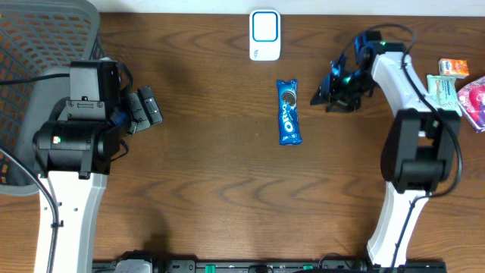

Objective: Scan the item barcode

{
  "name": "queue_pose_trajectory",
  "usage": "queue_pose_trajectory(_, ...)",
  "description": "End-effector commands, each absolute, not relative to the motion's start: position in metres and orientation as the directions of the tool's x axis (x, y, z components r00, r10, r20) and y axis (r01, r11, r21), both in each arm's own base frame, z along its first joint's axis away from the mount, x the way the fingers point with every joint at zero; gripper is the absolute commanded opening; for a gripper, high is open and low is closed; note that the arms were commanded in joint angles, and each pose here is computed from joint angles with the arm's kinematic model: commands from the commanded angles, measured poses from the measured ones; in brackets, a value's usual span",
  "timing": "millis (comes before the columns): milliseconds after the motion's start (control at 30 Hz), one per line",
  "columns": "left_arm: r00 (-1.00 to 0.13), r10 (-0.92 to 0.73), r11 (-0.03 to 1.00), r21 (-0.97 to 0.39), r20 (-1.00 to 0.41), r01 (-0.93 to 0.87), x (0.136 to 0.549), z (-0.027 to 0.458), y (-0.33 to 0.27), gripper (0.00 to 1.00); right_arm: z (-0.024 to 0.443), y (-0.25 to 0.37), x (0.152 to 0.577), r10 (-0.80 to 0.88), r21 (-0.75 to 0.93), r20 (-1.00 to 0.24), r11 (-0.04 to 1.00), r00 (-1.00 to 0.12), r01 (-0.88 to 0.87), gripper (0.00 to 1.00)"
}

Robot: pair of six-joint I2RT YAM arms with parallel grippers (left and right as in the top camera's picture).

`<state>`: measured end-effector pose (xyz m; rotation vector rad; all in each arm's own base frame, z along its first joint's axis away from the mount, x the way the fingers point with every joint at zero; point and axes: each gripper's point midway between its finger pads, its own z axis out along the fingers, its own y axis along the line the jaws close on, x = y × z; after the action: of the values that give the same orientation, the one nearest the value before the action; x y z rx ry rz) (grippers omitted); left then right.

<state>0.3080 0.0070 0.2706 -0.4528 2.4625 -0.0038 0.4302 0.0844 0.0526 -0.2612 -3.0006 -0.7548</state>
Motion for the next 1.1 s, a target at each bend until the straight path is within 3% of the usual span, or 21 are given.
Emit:
queue_pose_trajectory(0, -0.743, -0.311, 0.943, -0.097, -0.592, -0.318, 0.309, 0.273, 0.010, 0.98, 0.087, 0.102, 0.438, 0.092, 0.420, -0.055, 0.906, -0.994, 0.060, 0.54)
queue_pose_trajectory(200, -0.743, -0.311, 0.943, -0.097, -0.592, -0.318, 0.309, 0.273, 0.010, 0.98, 0.079, 0.148, 0.441, -0.002, 0.408, -0.106, 0.912, -0.994, -0.046, 0.47)
queue_pose_trajectory(300, -0.743, -0.311, 0.943, -0.097, -0.592, -0.318, 0.309, 0.273, 0.010, 0.98, 0.067, 0.150, 0.443, 0.036, 0.309, -0.107, 0.951, -0.994, 0.001, 0.45)
queue_pose_trajectory(667, -0.743, -0.311, 0.943, -0.097, -0.592, -0.318, 0.309, 0.273, 0.010, 0.98, 0.016, 0.161, 0.429, 0.029, 0.207, -0.018, 0.978, -0.999, 0.024, 0.23)
queue_pose_trajectory(800, -0.743, -0.311, 0.943, -0.097, -0.592, -0.318, 0.309, 0.274, 0.010, 0.98, -0.013, 0.144, 0.422, 0.043, 0.092, 0.030, 0.995, -0.999, 0.045, 0.22)
queue_pose_trajectory(900, -0.743, -0.311, 0.943, -0.097, -0.592, -0.318, 0.309, 0.273, 0.010, 0.98, -0.011, 0.134, 0.422, 0.061, 0.061, 0.033, 0.996, -0.998, 0.063, 0.25)
queue_pose_trajectory(1067, -0.743, -0.311, 0.943, -0.097, -0.592, -0.318, 0.309, 0.274, 0.010, 0.98, 0.026, 0.131, 0.427, 0.053, 0.076, -0.010, 0.996, -0.999, 0.052, 0.54)
